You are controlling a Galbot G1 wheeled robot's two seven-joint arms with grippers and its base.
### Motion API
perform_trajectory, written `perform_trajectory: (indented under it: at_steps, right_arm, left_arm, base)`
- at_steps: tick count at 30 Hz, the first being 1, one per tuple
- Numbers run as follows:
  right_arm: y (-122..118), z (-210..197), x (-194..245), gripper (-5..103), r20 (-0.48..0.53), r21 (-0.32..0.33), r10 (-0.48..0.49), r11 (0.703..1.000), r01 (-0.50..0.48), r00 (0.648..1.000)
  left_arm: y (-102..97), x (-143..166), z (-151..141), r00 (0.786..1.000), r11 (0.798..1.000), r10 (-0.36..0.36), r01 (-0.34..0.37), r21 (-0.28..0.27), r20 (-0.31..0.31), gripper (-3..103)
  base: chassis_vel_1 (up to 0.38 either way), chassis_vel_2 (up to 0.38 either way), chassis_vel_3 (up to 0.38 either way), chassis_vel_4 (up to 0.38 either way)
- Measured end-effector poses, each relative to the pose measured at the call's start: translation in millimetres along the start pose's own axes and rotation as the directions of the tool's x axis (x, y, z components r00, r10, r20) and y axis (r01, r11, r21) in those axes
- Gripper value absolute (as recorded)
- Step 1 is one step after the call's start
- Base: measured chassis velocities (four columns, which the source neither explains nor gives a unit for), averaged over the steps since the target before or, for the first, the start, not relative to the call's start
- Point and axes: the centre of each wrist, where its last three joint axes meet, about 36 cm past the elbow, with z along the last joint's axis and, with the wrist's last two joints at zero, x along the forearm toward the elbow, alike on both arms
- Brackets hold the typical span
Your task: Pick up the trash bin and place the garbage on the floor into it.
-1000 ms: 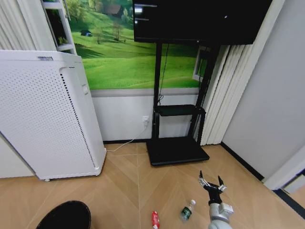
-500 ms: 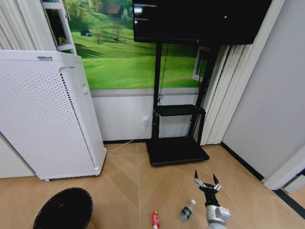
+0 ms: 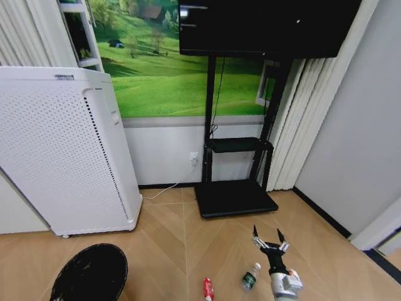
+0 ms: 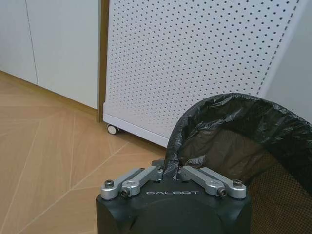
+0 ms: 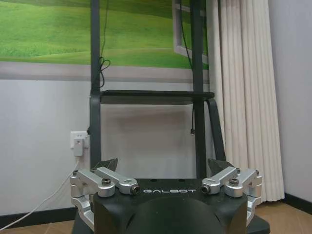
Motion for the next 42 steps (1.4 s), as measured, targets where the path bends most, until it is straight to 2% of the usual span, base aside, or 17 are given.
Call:
perform_trajectory:
  at_steps: [17, 22, 24, 26, 27, 28, 33, 35, 37, 38, 39, 40, 42]
  right_arm:
    - [-7, 0, -5, 100, 0.012, 0.043, -0.006, 0.999, 0.005, 1.0]
    - [-10, 4, 6, 100, -0.068, 0.091, -0.044, 0.995, 0.05, 0.997]
    - [-17, 16, 15, 100, -0.182, 0.159, -0.001, 0.987, 0.031, 0.983]
    - [-19, 21, 17, 100, -0.196, 0.184, 0.013, 0.983, 0.024, 0.98]
    - [-27, 34, 20, 100, -0.207, 0.257, 0.034, 0.966, 0.02, 0.978]
    - [-31, 41, 21, 100, -0.202, 0.286, 0.042, 0.958, 0.018, 0.978]
    - [-42, 49, 25, 100, -0.226, 0.306, 0.028, 0.951, 0.044, 0.974]
    - [-44, 53, 38, 100, -0.323, 0.278, -0.036, 0.952, 0.131, 0.946]
    - [-44, 53, 41, 100, -0.347, 0.271, -0.048, 0.951, 0.149, 0.937]
    - [-43, 57, 48, 100, -0.427, 0.241, -0.087, 0.948, 0.206, 0.9]
    - [-43, 60, 50, 100, -0.467, 0.228, -0.11, 0.944, 0.239, 0.877]
    - [-43, 60, 50, 100, -0.467, 0.228, -0.11, 0.944, 0.239, 0.877]
    - [-43, 69, 48, 100, -0.549, 0.197, -0.149, 0.933, 0.3, 0.823]
  left_arm:
    - [-4.9, -2, 1, 1.0, 1.0, 0.027, -0.027, -0.003, 0.001, 4]
    - [-8.8, -8, 5, 0.999, 0.999, 0.035, -0.035, 0.007, 0.016, 4]
    - [-10.8, -12, 7, 0.999, 0.999, 0.04, -0.04, 0.009, 0.03, 4]
    - [-11.2, -13, 7, 0.999, 0.999, 0.041, -0.041, 0.009, 0.032, 4]
    - [-11.7, -14, 7, 0.998, 0.999, 0.045, -0.045, 0.009, 0.035, 4]
    - [-11.8, -14, 7, 0.998, 0.999, 0.046, -0.046, 0.009, 0.036, 4]
    - [-11.4, -17, 7, 0.998, 0.999, 0.045, -0.045, 0.012, 0.041, 4]
    - [-11.9, -19, 7, 0.998, 0.999, 0.044, -0.045, 0.015, 0.042, 4]
    - [-12.4, -19, 7, 0.998, 0.999, 0.045, -0.046, 0.016, 0.043, 4]
    - [-13.8, -21, 7, 0.998, 0.999, 0.046, -0.047, 0.018, 0.047, 4]
    - [-14.7, -22, 6, 0.998, 0.999, 0.046, -0.047, 0.019, 0.048, 4]
    - [-14.7, -22, 6, 0.998, 0.999, 0.046, -0.047, 0.019, 0.048, 4]
    - [-18.0, -21, 2, 0.997, 0.998, 0.051, -0.052, 0.019, 0.051, 4]
  base:
    - [0.247, 0.228, -0.236, -0.225]
    - [0.046, 0.025, -0.002, -0.035]
    - [-0.095, -0.043, 0.057, 0.039]
    - [-0.111, -0.06, 0.052, 0.047]
    - [-0.065, -0.076, 0.025, 0.026]
    - [0.0, 0.0, 0.0, 0.0]
    - [0.0, 0.0, 0.0, 0.0]
    - [0.0, 0.0, 0.0, 0.0]
    - [0.0, 0.0, 0.0, 0.0]
    - [0.0, 0.0, 0.0, 0.0]
    - [0.0, 0.0, 0.0, 0.0]
    - [0.0, 0.0, 0.0, 0.0]
    - [0.0, 0.0, 0.0, 0.0]
